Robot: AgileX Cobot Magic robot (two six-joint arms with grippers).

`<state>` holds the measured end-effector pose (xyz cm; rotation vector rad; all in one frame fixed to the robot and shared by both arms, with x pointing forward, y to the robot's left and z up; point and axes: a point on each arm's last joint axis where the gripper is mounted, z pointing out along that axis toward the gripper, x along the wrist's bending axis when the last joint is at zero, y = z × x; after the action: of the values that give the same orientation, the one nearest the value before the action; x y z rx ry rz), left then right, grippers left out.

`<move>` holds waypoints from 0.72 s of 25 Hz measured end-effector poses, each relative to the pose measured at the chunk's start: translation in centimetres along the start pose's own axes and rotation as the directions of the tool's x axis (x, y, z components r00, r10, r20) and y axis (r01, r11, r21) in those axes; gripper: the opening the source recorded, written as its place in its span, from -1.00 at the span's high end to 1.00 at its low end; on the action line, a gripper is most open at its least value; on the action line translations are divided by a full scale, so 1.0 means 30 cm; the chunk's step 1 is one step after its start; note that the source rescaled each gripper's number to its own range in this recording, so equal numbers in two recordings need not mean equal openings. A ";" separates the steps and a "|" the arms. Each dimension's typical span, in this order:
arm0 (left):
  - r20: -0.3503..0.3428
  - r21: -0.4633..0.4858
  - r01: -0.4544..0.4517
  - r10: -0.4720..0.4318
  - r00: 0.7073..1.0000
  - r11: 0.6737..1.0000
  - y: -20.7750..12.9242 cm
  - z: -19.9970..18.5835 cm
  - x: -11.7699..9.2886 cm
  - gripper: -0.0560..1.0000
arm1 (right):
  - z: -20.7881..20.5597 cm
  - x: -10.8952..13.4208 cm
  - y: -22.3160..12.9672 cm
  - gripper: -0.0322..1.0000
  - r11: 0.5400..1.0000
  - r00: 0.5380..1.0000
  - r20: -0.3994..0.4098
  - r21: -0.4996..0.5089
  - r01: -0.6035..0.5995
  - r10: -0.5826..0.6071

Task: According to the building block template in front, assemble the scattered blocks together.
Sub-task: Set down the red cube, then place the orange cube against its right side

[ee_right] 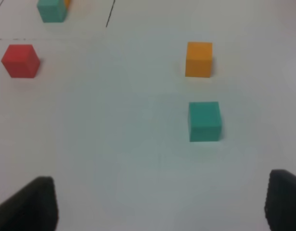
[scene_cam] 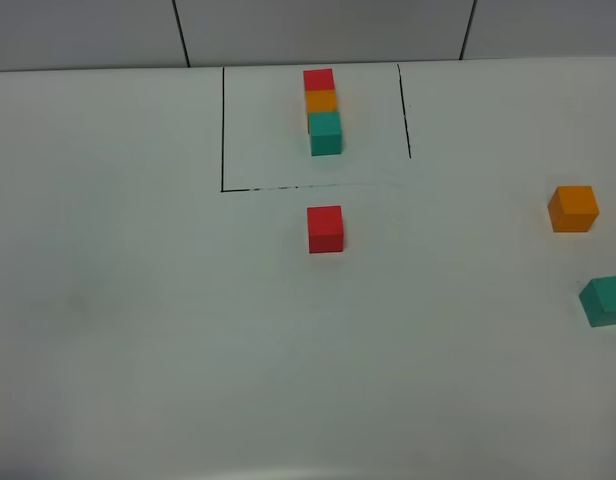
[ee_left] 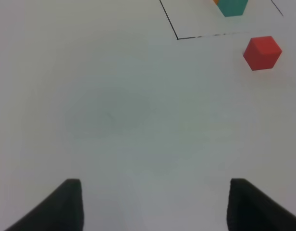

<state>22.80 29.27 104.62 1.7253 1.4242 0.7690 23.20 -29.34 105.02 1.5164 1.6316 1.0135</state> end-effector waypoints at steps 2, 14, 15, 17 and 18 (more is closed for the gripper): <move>0.000 0.000 0.000 0.000 1.000 1.000 0.000 0.000 0.000 0.19 | 0.000 0.000 0.000 -0.51 1.000 1.000 0.000 0.000 0.000 0.000; 0.000 0.000 0.000 0.000 1.000 1.000 0.000 0.000 0.000 0.20 | 0.010 -0.001 0.009 -0.74 0.999 1.000 -0.001 0.023 0.026 -0.026; 0.000 0.000 0.000 0.000 1.000 1.000 0.000 0.000 0.000 0.20 | 0.024 -0.001 0.018 -0.80 0.998 1.000 -0.001 0.050 0.025 -0.025; 0.000 0.000 0.000 0.000 1.000 1.000 0.000 0.000 0.000 0.20 | 0.061 -0.004 0.046 -0.95 0.993 1.000 -0.002 0.120 0.021 -0.020; 0.000 0.000 0.000 0.000 1.000 1.000 0.000 0.000 0.000 0.20 | 0.081 -0.005 0.064 -0.98 0.989 1.000 -0.003 0.150 0.018 -0.018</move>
<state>22.80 29.27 104.62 1.7255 1.4240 0.7691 26.24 -29.24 105.58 1.5953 1.7526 0.8993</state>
